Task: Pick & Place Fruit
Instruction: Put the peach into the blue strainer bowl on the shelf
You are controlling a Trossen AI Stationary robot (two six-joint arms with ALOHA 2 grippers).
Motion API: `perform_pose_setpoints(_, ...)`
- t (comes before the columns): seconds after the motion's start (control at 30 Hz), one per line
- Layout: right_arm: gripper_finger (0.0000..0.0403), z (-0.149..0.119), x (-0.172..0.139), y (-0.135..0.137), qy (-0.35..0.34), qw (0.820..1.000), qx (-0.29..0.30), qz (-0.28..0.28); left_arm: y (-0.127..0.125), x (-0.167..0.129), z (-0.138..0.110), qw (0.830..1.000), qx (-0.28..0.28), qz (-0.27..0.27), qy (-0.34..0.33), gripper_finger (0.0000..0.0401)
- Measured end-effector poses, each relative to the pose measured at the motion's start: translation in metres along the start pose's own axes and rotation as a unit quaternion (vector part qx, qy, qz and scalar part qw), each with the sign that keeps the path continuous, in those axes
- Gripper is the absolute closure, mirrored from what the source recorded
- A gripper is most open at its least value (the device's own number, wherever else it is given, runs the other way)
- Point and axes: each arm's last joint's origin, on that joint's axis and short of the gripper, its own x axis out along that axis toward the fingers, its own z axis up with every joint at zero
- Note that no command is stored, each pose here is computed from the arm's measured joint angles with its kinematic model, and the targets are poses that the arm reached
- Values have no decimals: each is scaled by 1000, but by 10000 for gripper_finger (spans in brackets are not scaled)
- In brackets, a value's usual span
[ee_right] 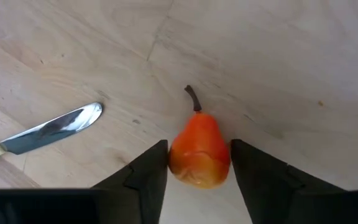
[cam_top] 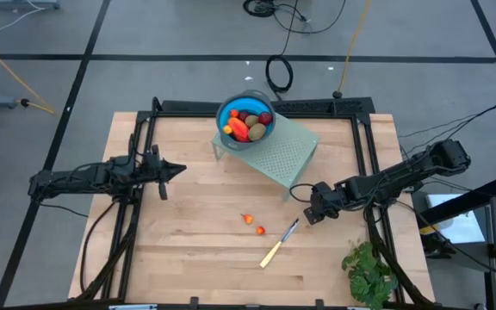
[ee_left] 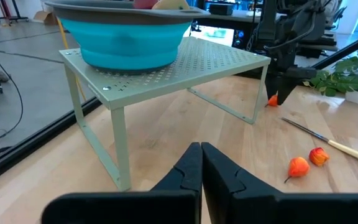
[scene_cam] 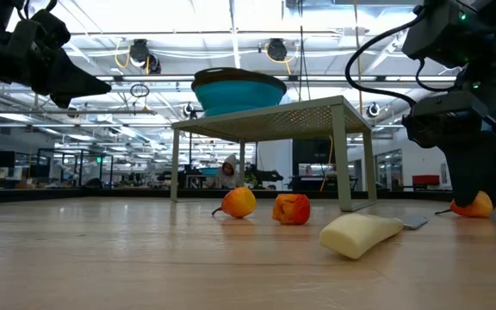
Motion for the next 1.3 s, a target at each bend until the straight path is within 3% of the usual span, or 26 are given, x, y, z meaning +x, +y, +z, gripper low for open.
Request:
perform_pose_setpoints(0.23, 276, 0, 0, -1, 0, 1000, 1, -2, 0, 0, 0, 1000, 0, 0, 0, 389)
perform_pose_setpoints(0.4, 279, 0, -1, 0, 6, 1000, 1, 3, 0, 0, 0, 1000, 0, 0, 0, 399)
perform_pose_setpoints(0.57, 281, -1, -6, 0, 12, 1000, 2, 21, 0, 0, 0, 1000, 2, 0, 0, 384)
perform_pose_setpoints(1.0, 281, -6, -27, 15, 108, 980, -38, 161, 0, 0, 0, 1000, 3, 0, 2, 380)
perform_pose_setpoints(1.3, 280, -2, -44, 40, 73, 945, -73, 310, 0, 0, -1, 1000, -13, 0, 3, 380)
